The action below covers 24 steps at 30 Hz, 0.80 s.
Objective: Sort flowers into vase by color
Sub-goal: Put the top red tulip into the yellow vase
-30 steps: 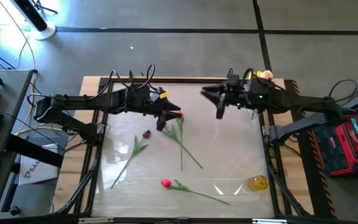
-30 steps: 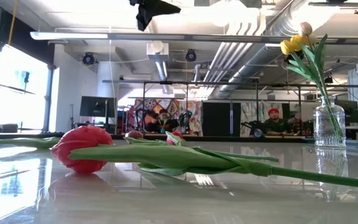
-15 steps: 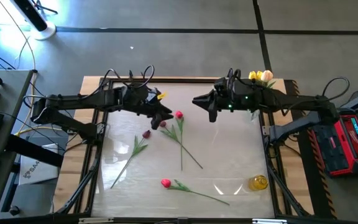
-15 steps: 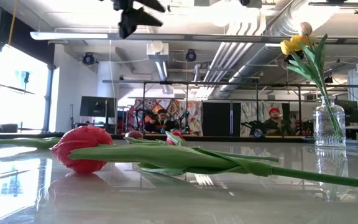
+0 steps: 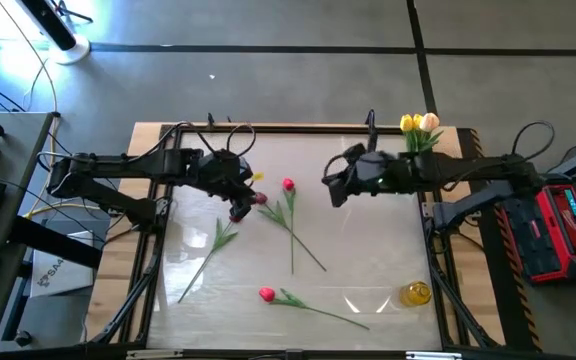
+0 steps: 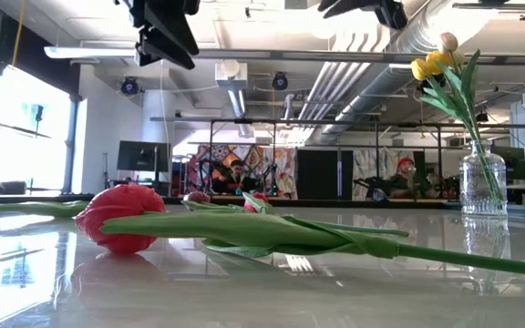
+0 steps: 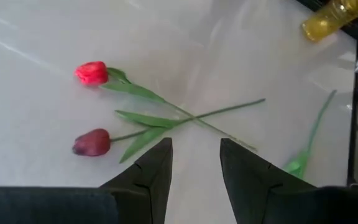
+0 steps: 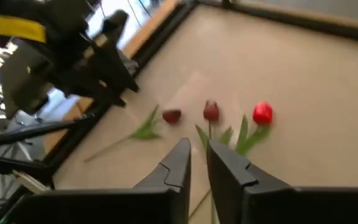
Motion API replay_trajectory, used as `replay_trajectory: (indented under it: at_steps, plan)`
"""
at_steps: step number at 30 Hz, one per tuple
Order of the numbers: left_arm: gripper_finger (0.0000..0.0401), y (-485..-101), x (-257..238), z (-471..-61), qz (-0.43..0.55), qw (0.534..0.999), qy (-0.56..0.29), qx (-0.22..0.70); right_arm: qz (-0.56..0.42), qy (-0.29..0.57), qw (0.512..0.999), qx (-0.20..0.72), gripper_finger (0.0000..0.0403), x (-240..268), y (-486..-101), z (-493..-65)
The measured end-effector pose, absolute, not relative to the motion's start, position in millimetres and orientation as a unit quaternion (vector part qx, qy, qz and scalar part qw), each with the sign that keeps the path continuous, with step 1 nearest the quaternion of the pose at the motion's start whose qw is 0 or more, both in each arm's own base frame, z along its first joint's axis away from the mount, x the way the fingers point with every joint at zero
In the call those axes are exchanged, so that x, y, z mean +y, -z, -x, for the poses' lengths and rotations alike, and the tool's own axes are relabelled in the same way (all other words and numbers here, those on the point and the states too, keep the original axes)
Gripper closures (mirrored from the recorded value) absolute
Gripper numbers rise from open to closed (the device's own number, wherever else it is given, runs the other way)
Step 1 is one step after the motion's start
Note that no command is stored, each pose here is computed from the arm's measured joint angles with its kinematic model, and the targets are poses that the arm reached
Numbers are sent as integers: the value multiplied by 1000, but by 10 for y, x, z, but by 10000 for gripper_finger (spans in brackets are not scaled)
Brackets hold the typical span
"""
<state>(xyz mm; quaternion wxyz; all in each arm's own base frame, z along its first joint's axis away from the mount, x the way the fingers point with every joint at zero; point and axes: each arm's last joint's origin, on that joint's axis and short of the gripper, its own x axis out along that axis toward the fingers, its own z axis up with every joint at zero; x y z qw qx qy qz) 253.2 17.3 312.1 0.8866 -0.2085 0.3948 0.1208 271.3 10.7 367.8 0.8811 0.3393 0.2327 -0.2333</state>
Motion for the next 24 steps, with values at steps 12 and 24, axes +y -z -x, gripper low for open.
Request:
replay_trajectory:
  at_steps: [12,24]
  plan:
    - [280,-3057,23,-2430,121,875,-128,451,-386,290,818,313,271,442,-3004,-3220]
    - [280,-3038,19,-2402,75,873,-88,475,-432,307,771,354,256,718,-2634,-3385]
